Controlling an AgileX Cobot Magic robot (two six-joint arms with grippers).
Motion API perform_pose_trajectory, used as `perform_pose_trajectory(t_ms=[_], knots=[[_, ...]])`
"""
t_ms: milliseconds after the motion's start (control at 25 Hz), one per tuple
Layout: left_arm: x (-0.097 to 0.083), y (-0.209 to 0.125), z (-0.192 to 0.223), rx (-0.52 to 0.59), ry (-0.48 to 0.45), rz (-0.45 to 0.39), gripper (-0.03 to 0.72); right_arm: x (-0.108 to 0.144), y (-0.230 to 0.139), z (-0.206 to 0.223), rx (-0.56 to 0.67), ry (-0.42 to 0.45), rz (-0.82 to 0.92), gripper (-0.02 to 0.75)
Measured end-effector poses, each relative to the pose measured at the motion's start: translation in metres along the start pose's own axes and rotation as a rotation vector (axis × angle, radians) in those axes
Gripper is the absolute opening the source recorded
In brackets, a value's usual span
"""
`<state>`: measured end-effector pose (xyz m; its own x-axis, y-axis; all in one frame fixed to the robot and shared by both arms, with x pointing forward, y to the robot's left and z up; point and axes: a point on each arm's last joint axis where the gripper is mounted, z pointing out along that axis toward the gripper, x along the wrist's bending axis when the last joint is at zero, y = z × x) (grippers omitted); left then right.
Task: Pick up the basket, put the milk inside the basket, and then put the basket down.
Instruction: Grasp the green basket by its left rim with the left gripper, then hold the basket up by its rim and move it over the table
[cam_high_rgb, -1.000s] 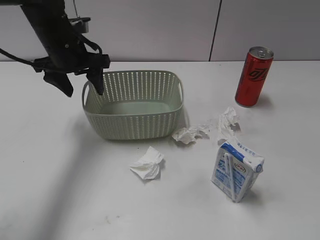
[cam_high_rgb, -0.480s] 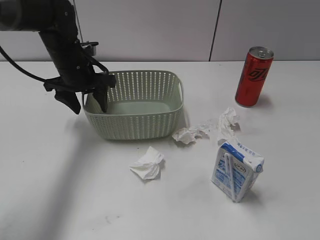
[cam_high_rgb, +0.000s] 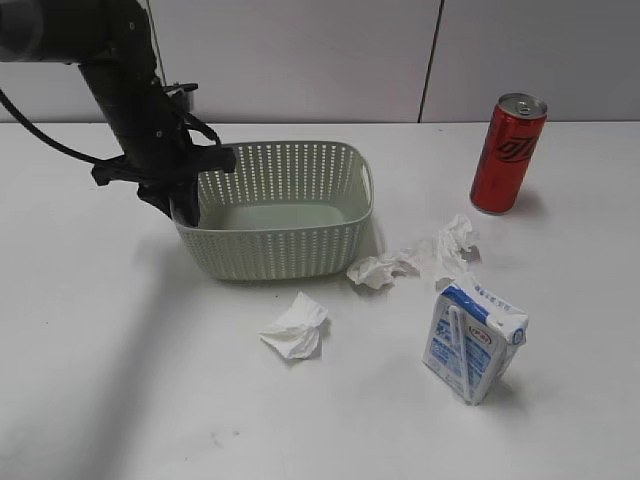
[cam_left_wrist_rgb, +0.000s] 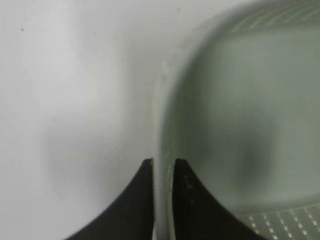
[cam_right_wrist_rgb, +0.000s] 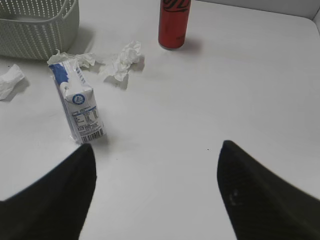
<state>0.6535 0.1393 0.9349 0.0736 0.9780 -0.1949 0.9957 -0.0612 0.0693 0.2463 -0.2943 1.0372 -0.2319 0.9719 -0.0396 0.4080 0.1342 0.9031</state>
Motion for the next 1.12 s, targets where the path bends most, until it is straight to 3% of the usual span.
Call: perform_pose_trajectory(t_ms=[120, 360, 600, 760, 1120], knots=[[-0.001, -0.001, 0.000, 0.014, -0.012, -0.009, 0.001, 0.000, 0.000, 0.000, 0.000, 0.000, 0.000, 0.591], [-0.006, -0.003, -0.023, -0.030, -0.032, -0.021, -0.001, 0.000, 0.000, 0.000, -0.001, 0.000, 0.000, 0.591], [-0.010, -0.011, -0.072, -0.118, -0.025, -0.027, -0.001, 0.000, 0.000, 0.000, -0.001, 0.000, 0.000, 0.591], [-0.011, -0.031, -0.093, -0.150, -0.015, -0.065, -0.001, 0.000, 0.000, 0.000, -0.001, 0.000, 0.000, 0.591], [0.005, -0.096, -0.116, -0.217, -0.026, -0.089, -0.001, 0.000, 0.000, 0.000, -0.001, 0.002, 0.002, 0.591]])
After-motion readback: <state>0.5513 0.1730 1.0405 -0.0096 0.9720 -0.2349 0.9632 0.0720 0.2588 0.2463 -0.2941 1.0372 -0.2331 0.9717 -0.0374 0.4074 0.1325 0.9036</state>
